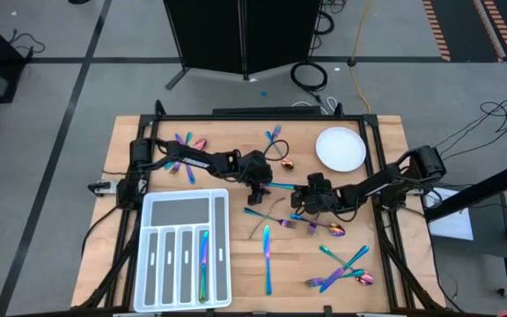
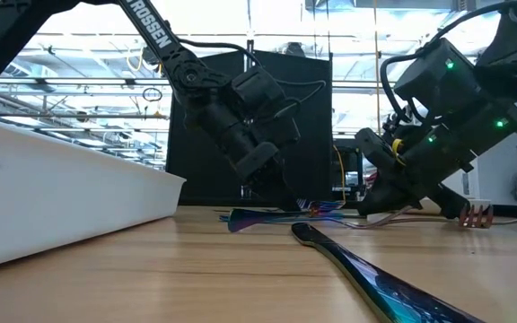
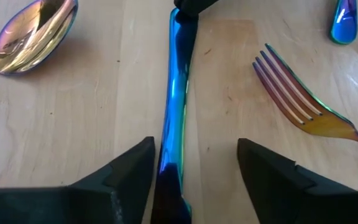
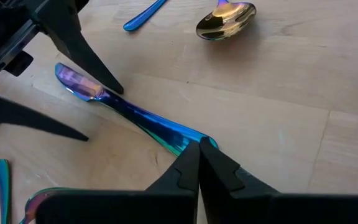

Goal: Sort silverware
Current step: Put the top right iridescent knife into the cutlery tray

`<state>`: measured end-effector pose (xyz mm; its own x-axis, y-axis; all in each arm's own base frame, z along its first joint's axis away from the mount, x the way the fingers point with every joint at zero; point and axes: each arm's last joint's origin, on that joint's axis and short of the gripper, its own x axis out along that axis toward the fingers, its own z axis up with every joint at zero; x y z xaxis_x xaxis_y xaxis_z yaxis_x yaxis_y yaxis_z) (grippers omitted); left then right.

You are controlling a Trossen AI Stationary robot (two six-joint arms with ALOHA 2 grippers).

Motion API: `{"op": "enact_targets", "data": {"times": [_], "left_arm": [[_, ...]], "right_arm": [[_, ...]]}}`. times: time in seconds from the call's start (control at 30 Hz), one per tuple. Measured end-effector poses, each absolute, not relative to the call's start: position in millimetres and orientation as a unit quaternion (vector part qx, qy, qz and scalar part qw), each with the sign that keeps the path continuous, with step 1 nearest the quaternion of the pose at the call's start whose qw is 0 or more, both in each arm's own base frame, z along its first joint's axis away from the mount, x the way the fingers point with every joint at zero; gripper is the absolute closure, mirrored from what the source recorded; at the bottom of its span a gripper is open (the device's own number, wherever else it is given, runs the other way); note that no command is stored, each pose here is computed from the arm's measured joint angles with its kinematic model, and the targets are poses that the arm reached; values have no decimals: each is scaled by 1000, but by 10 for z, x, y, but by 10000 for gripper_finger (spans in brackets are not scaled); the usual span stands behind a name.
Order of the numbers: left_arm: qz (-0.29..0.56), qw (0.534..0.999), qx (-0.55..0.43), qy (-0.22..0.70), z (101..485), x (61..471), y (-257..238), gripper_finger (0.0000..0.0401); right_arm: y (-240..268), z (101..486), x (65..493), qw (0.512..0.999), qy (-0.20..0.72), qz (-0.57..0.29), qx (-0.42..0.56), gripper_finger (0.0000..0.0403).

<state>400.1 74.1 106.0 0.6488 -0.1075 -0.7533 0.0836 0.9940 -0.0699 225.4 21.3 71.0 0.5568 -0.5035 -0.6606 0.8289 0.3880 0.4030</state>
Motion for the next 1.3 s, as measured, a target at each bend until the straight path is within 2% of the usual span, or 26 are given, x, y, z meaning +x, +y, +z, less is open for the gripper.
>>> {"op": "enact_targets", "data": {"times": [0.23, 0.67, 1.07, 1.3], "left_arm": [[-43, 909, -16, 413, 1062, 3992, 804, 239], [-41, 909, -14, 414, 1060, 3973, 878, 254], [-39, 910, -8, 414, 1060, 3972, 889, 331], [-43, 910, 0, 413, 1060, 3972, 888, 348]], "right_arm": [[214, 712, 2257, 805, 222, -413, 364, 403], [214, 714, 2259, 807, 221, -412, 362, 403], [214, 714, 2258, 807, 222, -411, 361, 403], [214, 714, 2259, 808, 222, -411, 359, 403]]}}
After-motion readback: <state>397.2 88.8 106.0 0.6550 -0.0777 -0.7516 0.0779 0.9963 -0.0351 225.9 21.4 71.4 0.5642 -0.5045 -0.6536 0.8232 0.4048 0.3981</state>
